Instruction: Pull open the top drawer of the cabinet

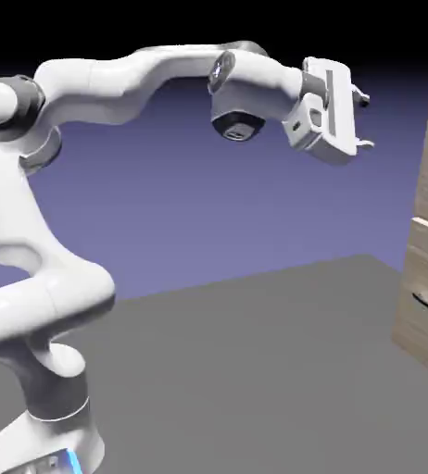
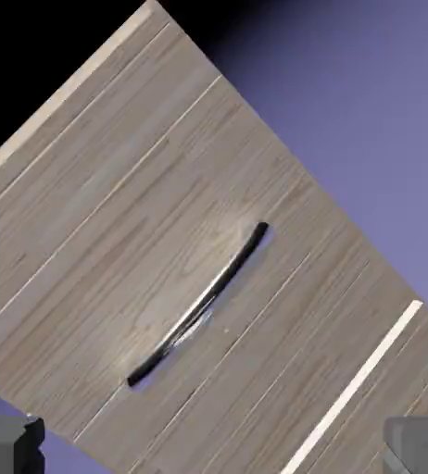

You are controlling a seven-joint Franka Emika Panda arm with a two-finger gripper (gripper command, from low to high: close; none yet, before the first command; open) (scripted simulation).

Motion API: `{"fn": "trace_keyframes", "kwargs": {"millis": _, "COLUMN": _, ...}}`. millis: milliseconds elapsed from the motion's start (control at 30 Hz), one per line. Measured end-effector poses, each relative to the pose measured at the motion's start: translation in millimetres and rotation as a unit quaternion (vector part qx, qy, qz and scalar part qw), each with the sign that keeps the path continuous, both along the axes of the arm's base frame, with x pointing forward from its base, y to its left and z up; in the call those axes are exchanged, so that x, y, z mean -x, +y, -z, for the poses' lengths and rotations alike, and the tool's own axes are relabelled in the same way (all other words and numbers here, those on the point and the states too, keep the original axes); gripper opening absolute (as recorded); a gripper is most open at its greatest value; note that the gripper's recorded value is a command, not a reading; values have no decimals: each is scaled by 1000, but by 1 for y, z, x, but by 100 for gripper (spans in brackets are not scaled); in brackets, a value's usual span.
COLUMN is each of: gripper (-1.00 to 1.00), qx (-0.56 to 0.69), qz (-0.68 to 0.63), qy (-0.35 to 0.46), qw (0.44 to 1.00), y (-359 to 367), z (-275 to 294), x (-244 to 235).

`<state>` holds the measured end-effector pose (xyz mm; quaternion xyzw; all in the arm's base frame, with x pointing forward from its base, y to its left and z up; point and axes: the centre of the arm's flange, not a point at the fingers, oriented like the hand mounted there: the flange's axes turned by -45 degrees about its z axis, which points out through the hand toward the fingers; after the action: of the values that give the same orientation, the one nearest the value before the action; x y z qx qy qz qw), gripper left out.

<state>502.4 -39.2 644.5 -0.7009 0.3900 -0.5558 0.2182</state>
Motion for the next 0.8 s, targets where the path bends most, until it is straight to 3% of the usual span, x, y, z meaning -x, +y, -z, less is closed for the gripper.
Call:
{"fn": "trace_keyframes", "kwargs": {"millis": 400, "gripper": 0, "qx": -156, "qz": -8, "qy": -78, "qw": 985, "y": -9, "z": 43, "x": -88}}
{"fn": "trace_keyframes", "kwargs": {"millis": 800, "gripper": 0, "qx": -324, "qz": -14, "qy": -158, "qw": 932, "y": -48, "z": 107, "x": -165}}
